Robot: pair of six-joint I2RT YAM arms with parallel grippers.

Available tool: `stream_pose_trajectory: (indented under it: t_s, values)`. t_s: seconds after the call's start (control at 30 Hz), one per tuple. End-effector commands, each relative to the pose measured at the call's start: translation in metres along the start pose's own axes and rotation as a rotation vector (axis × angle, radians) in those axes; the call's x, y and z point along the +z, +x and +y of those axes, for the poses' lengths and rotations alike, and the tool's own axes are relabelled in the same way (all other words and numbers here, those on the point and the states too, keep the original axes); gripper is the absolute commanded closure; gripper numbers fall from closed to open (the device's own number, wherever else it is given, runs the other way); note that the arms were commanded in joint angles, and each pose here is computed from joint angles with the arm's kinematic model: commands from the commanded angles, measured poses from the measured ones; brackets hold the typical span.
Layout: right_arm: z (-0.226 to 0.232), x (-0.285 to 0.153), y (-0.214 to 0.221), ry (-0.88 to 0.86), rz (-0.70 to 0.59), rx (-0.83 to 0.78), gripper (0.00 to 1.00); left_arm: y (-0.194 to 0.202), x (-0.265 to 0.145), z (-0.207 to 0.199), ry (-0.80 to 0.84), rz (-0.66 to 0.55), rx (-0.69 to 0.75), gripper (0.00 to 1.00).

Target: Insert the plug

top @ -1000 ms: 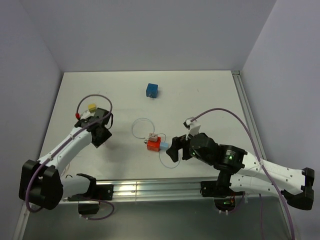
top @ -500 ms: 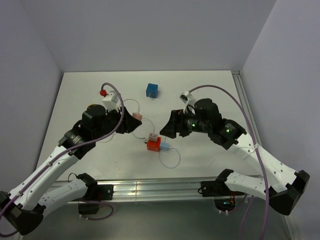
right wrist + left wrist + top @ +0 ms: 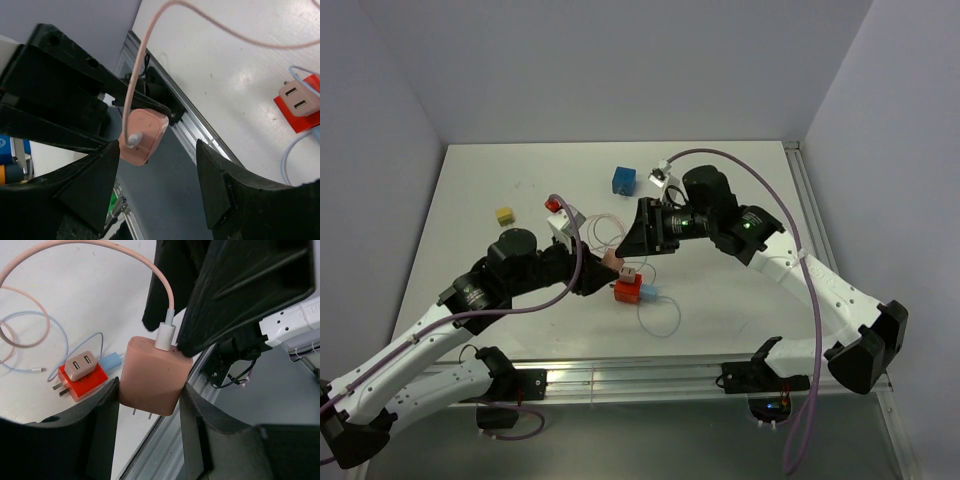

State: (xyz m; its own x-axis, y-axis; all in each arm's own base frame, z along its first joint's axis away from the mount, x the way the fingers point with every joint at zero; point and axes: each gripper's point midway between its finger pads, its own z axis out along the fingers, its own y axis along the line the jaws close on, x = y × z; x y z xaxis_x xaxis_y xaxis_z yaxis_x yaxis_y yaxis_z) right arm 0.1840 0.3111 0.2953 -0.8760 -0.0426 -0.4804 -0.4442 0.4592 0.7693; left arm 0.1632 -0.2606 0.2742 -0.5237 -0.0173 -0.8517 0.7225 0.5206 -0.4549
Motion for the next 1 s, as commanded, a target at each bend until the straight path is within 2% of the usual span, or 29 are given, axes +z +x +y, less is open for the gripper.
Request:
stream_pose_trajectory:
  t_s: [0.0,0.2,0.47,0.57,0.6,0.63,0.67,0.7,0.73,0.8,0.83,0.97]
  values:
    - [0.020,0.002,0.006,-0.038,0.040,-0.006,0.30,-0.009,-0.002,-0.011,0.060,-0.029,0.076,1.00]
    - [0.015,0.016,0.011,-0.029,0.081,0.031,0.32,-0.005,-0.002,-0.016,0.091,-0.021,0.097,1.00]
    - [0.018,0.029,0.029,-0.058,0.177,0.031,0.42,-0.004,-0.002,-0.017,0.088,0.005,0.129,1.00]
    - [0.015,0.032,0.034,-0.052,0.196,0.033,0.63,-0.004,-0.001,-0.018,0.086,0.018,0.141,1.00]
    - [0.014,0.033,0.035,-0.057,0.203,0.034,0.84,-0.005,-0.002,-0.018,0.081,0.018,0.143,1.00]
    - [0.013,0.033,0.035,-0.051,0.200,0.031,0.96,-0.006,-0.002,-0.016,0.068,0.018,0.142,1.00]
    - [0.011,0.032,0.033,-0.037,0.188,0.013,1.00,-0.006,-0.002,-0.015,0.058,0.018,0.138,1.00]
    - [0.001,0.031,0.025,0.042,0.141,0.003,1.00,-0.008,-0.002,-0.012,0.034,0.012,0.130,0.95]
    - [-0.001,0.026,0.018,0.073,0.098,-0.019,1.00,-0.010,-0.002,-0.004,-0.014,-0.003,0.105,0.68]
    - [-0.013,0.016,0.001,0.158,-0.014,-0.043,1.00,-0.014,-0.003,0.005,-0.076,-0.030,0.073,0.44]
    - [-0.020,0.011,-0.006,0.192,-0.060,-0.043,1.00,-0.014,-0.005,0.009,-0.108,-0.036,0.039,0.02]
    - [-0.062,-0.032,-0.043,0.366,-0.313,-0.011,1.00,-0.019,-0.019,0.038,-0.280,-0.099,0.010,0.00]
